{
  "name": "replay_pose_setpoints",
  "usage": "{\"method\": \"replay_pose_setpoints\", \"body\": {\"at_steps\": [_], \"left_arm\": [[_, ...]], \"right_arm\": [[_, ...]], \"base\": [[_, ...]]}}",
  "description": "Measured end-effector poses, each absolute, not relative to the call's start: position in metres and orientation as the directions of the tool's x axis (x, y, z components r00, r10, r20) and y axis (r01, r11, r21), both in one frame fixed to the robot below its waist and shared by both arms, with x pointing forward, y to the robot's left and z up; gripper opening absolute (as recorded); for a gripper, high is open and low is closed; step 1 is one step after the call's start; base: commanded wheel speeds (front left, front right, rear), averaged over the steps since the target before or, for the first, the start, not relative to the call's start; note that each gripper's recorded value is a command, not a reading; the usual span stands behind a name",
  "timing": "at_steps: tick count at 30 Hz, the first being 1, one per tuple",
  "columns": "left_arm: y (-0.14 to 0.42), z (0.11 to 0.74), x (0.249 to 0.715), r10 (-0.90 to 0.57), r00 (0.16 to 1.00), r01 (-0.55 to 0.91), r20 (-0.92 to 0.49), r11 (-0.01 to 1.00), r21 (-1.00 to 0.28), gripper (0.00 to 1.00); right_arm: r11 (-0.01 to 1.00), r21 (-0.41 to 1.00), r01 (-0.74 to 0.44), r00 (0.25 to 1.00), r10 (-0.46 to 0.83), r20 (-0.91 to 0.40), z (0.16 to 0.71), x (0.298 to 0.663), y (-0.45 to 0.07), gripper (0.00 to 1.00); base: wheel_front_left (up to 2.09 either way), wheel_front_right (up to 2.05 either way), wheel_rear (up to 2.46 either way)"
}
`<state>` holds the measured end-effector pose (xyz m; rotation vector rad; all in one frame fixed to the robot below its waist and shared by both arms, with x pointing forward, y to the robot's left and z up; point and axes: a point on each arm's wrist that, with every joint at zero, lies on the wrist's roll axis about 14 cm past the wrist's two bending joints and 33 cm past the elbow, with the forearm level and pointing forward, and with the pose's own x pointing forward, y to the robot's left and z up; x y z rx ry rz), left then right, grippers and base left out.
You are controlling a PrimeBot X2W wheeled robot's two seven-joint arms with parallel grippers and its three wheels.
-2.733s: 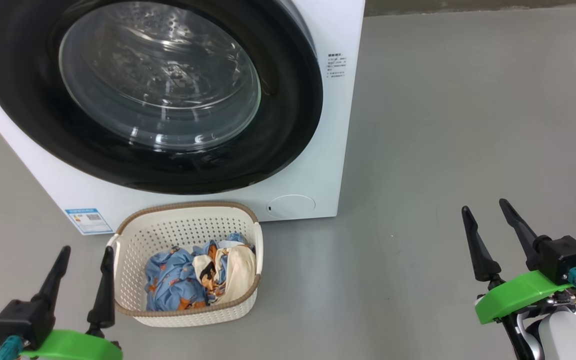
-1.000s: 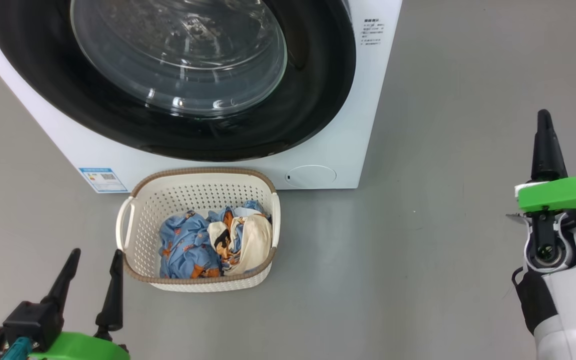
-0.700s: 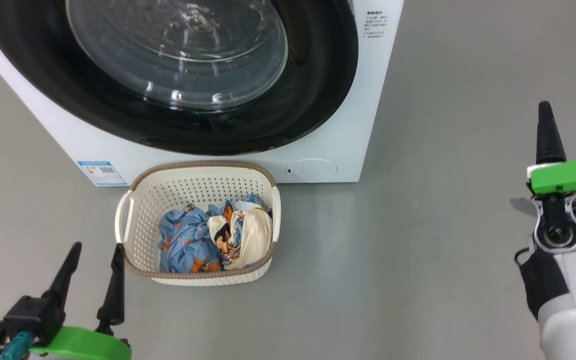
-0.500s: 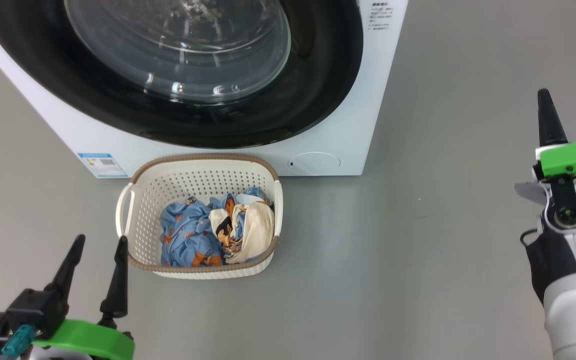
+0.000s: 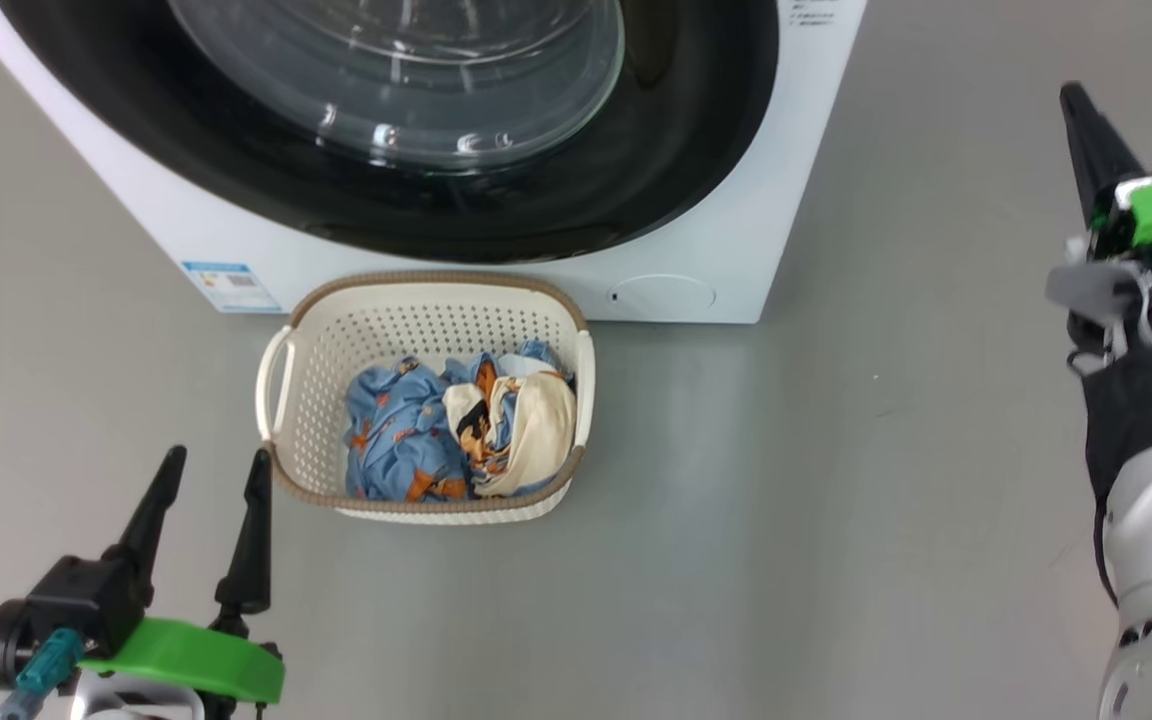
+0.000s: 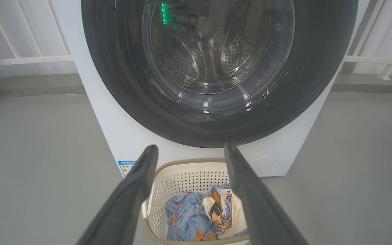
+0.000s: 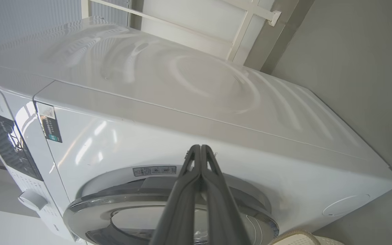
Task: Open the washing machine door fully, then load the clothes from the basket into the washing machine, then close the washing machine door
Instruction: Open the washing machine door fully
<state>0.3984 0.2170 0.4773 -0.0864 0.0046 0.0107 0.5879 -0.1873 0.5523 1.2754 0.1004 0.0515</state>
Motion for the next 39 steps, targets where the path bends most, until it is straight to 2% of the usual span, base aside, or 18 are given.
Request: {"method": "replay_pose_setpoints", "body": {"at_steps": [7,17,29,39], "left_arm": [[0.220,0.470,0.400,0.023,0.999,-0.026,-0.027,0.995,-0.096,1.00],[0.223,0.464,0.406,0.037,0.999,-0.041,-0.040,0.994,-0.099,1.00],[0.224,0.467,0.420,0.044,0.999,-0.046,-0.020,0.993,-0.106,1.00],[0.229,0.456,0.425,0.064,0.997,-0.069,-0.047,0.992,-0.107,1.00]], "right_arm": [[0.231,0.973,0.009,0.987,0.156,-0.046,0.554,0.609,-0.168,0.00],[0.156,0.988,-0.005,0.949,0.314,-0.045,0.557,0.637,-0.123,0.00],[0.188,0.982,0.002,0.901,0.425,-0.084,0.554,0.664,-0.092,0.00],[0.215,0.975,0.063,0.869,0.468,-0.160,0.518,0.674,-0.073,0.00]], "base": [[0.00,0.00,0.00],[0.00,0.00,0.00],[0.00,0.00,0.00],[0.00,0.00,0.00]]}}
